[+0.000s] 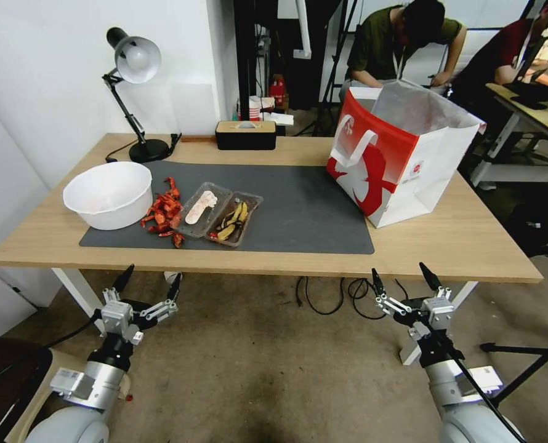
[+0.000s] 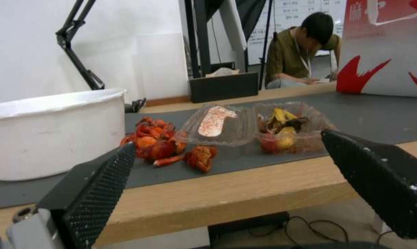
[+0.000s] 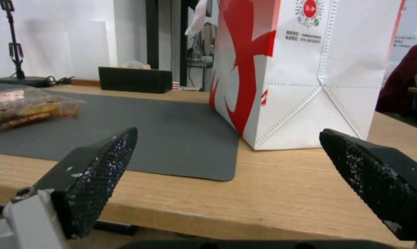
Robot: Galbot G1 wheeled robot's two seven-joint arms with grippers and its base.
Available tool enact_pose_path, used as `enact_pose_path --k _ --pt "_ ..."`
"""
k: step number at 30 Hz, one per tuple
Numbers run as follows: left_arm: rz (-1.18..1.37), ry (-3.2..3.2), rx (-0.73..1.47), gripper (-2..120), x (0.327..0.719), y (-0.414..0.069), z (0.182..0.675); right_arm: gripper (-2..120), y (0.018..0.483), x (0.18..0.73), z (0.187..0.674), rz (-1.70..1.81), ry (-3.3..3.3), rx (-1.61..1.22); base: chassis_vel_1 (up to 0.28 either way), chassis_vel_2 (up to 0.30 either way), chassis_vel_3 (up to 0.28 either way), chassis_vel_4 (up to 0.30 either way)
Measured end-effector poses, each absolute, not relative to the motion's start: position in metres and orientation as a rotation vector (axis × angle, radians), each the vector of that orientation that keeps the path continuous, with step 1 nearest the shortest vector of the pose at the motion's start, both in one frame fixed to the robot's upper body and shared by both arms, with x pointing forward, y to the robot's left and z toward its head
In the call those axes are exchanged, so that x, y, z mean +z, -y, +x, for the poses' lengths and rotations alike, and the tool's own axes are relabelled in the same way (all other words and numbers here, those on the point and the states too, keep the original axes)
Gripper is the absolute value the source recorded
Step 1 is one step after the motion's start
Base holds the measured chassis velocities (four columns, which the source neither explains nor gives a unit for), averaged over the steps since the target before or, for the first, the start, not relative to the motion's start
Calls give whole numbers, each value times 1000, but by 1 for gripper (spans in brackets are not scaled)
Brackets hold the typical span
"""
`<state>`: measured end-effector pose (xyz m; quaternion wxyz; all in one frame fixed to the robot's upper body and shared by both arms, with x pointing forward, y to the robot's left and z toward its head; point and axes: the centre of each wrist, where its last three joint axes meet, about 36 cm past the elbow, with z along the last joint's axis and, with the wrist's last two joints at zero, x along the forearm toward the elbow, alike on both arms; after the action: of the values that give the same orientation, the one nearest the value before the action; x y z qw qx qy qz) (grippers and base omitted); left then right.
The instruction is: Pick up the trash from the table and place it into the takeout bag.
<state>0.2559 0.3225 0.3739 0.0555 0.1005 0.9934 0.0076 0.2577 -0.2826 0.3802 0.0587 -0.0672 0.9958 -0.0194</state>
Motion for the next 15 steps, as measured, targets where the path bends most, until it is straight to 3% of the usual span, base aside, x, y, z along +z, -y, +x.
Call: enact_pose_path --k 15 --pt "307 -3024 4 100 370 -321 259 100 285 377 251 -184 -3037 -58 0 0 0 0"
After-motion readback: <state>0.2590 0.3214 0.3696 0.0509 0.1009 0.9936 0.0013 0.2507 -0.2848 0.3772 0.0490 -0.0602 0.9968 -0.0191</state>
